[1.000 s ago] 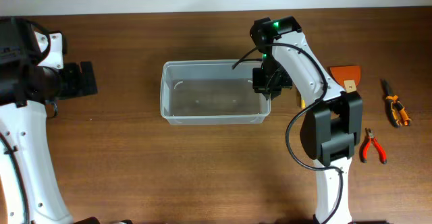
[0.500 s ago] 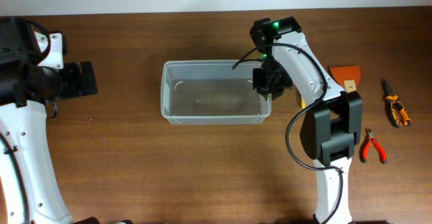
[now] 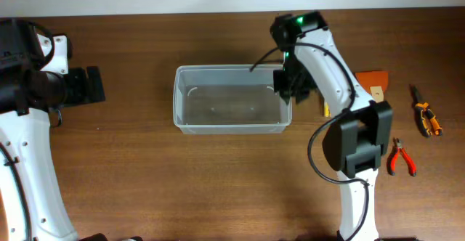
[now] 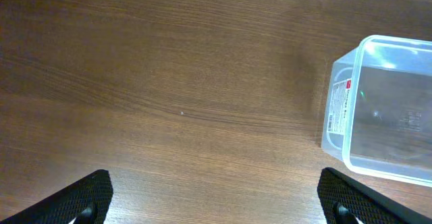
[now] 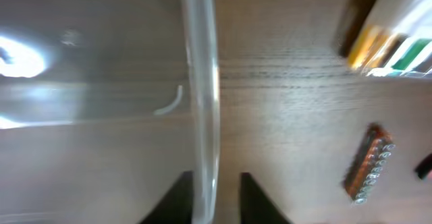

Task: Pack container
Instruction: 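Release the container and move the right gripper to the bit pack, then lower the right gripper and grasp the screwdriver bit pack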

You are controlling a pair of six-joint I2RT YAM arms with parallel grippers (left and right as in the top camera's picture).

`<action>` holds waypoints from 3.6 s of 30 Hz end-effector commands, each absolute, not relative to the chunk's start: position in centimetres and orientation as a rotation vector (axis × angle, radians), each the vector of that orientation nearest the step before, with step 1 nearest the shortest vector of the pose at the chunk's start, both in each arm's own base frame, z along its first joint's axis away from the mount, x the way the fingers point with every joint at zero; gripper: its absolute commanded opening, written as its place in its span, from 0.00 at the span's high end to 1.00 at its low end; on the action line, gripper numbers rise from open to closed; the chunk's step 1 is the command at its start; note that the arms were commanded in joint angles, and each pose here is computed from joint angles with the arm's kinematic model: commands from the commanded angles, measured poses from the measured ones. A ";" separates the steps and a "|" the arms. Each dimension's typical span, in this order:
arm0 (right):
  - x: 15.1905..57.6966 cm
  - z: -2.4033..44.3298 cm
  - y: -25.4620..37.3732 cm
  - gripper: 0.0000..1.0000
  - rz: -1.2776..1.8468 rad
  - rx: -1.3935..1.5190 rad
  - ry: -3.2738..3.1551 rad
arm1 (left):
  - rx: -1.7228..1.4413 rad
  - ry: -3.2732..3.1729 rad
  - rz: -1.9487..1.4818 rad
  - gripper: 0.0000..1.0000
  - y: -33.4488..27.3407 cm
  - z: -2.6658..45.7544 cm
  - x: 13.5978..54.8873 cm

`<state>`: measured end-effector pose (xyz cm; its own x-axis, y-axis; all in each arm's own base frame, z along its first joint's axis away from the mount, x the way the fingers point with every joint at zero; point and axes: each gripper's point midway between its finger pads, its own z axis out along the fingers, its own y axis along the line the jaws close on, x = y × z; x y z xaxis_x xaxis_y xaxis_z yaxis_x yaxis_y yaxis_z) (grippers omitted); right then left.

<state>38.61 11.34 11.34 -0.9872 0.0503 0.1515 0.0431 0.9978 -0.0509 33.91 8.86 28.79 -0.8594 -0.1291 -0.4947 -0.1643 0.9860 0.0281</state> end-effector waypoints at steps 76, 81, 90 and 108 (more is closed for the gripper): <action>43.2 2.3 -2.8 0.01 0.067 -0.176 -3.133 | -0.228 2.637 0.072 0.01 8.7 28.8 33.4; 43.6 1.5 -2.9 0.01 0.072 -0.095 -3.139 | -0.228 2.637 0.072 0.01 8.7 28.8 33.4; 42.6 1.2 -4.2 0.01 0.186 -0.026 -3.087 | -0.228 2.637 0.072 0.01 8.7 28.8 33.4; 42.6 0.5 -4.2 0.01 0.165 0.004 -3.094 | -0.228 2.636 0.073 0.01 8.7 28.8 33.4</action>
<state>42.97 -3.73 1.41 -0.9998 -0.0021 0.0211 -0.0039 0.9960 -0.0887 33.19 8.66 28.38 -0.8753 -0.1335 -0.4648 -0.1634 0.9862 0.0245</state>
